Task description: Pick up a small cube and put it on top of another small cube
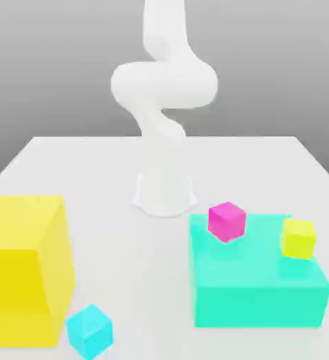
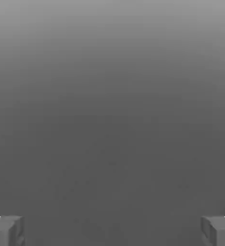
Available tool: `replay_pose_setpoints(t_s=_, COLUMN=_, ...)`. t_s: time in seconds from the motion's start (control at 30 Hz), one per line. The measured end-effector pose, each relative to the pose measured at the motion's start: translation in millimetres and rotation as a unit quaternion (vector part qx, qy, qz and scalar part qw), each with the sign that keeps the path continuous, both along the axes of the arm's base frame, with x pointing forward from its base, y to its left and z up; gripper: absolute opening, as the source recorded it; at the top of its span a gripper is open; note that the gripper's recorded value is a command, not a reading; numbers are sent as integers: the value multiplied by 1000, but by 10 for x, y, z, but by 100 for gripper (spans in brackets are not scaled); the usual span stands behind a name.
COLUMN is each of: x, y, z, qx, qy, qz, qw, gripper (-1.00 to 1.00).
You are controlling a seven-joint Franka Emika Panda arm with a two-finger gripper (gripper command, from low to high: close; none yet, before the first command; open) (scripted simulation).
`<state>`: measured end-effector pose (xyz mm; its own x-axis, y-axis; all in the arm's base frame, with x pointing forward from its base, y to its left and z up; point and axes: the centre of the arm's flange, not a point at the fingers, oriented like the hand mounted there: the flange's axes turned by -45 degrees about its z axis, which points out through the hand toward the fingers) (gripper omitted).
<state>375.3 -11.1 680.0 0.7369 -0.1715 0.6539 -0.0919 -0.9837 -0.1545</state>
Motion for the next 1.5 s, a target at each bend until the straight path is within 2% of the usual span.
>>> replay_pose_setpoints(t_s=0.13, x=429, y=-148, z=-561, qx=110, qy=63, qz=-76, qw=989, gripper=0)
replay_pose_setpoints(t_s=0.3, x=835, y=-274, z=-1311, qx=215, qy=141, qz=-185, qw=948, gripper=0)
replay_pose_setpoints(t_s=0.43, x=1059, y=-354, z=-1941, qx=276, qy=198, qz=-284, qw=897, gripper=0)
replay_pose_setpoints(t_s=0.6, x=1210, y=-455, z=-2726, qx=323, qy=253, qz=-415, qw=812, gripper=0)
replay_pose_setpoints(t_s=0.73, x=1230, y=-569, z=-3320, qx=340, qy=276, qz=-523, qw=731, gripper=0)
replay_pose_setpoints(t_s=0.87, x=1175, y=-704, z=-3859, qx=341, qy=278, qz=-626, qw=644, gripper=0)
replay_pose_setpoints(t_s=1.0, x=1062, y=-860, z=-4319, qx=330, qy=258, qz=-720, qw=553, gripper=0)
replay_pose_setpoints(t_s=1.17, x=879, y=-1103, z=-4760, qx=311, qy=200, qz=-818, qw=441, gripper=0)
replay_pose_setpoints(t_s=1.37, x=857, y=-1149, z=-5358, qx=307, qy=187, qz=-831, qw=424, gripper=0)
replay_pose_setpoints(t_s=1.4, x=849, y=-1149, z=-5430, qx=307, qy=188, qz=-832, qw=423, gripper=-100)
replay_pose_setpoints(t_s=1.5, x=850, y=-1150, z=-5429, qx=307, qy=187, qz=-831, qw=423, gripper=-100)
